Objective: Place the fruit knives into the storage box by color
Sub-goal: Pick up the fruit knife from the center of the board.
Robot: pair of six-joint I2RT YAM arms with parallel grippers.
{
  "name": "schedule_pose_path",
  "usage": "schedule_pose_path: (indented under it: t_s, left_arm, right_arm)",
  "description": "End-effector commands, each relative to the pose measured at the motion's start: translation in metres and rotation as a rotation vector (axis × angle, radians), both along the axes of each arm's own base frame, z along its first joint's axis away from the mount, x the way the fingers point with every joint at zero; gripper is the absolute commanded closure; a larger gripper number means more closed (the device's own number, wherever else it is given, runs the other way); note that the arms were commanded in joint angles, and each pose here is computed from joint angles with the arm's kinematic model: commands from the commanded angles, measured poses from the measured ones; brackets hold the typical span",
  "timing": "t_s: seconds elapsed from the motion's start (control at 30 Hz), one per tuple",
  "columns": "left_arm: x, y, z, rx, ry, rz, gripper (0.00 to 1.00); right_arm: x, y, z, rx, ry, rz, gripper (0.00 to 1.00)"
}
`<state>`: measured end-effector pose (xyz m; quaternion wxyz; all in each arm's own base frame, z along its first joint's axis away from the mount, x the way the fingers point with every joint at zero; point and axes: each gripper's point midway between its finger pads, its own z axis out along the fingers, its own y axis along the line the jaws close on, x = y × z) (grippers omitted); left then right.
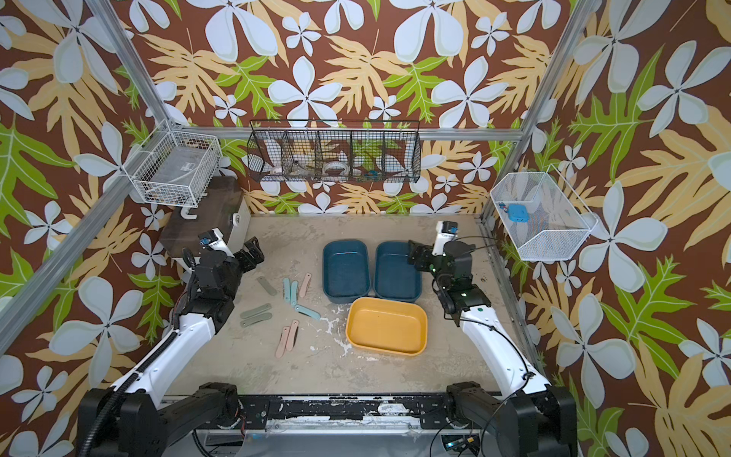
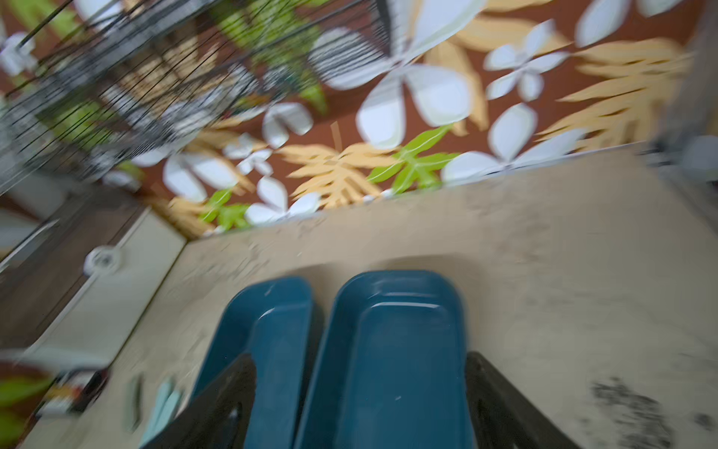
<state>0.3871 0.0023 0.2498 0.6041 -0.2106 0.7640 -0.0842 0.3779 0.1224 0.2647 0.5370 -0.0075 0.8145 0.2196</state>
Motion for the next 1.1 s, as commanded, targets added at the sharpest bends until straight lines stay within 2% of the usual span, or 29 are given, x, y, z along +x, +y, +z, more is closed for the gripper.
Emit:
schedule_pose_path:
  t_s: [0.0,0.2,0.3,0.4,0.6,0.83,1.07]
  left_arm:
    - [-0.010,-0.009,-0.023,-0.036,0.136,-0.046,0.00]
    - [-0.010,-0.006,-0.021,-0.021,0.169,-0.034,0.00]
    - [-0.006,0.008,-0.012,-0.015,0.155,0.028,0.00]
    - [0.001,0.022,-0.005,-0.054,0.147,0.072,0.00]
    - [0.010,0.046,-0.010,-0.126,0.162,0.130,0.00]
    - [0.006,0.067,-0.021,-0.195,0.173,0.181,0.00]
    - [0.004,0.070,-0.026,-0.201,0.173,0.200,0.00]
  right_arm:
    - [-0.039,0.067,-0.026,-0.094,0.131,0.277,0.18]
    - [-0.093,0.171,-0.045,-0.252,0.186,0.643,0.18]
    - [-0.111,0.209,-0.071,-0.345,0.236,0.776,0.22]
    - [-0.120,0.236,-0.098,-0.434,0.282,0.848,0.23]
    - [-0.125,0.274,-0.141,-0.625,0.303,0.912,0.26]
    - [-0.108,0.299,-0.184,-0.707,0.358,0.932,0.29]
    - [-0.089,0.312,-0.211,-0.790,0.384,0.917,0.34]
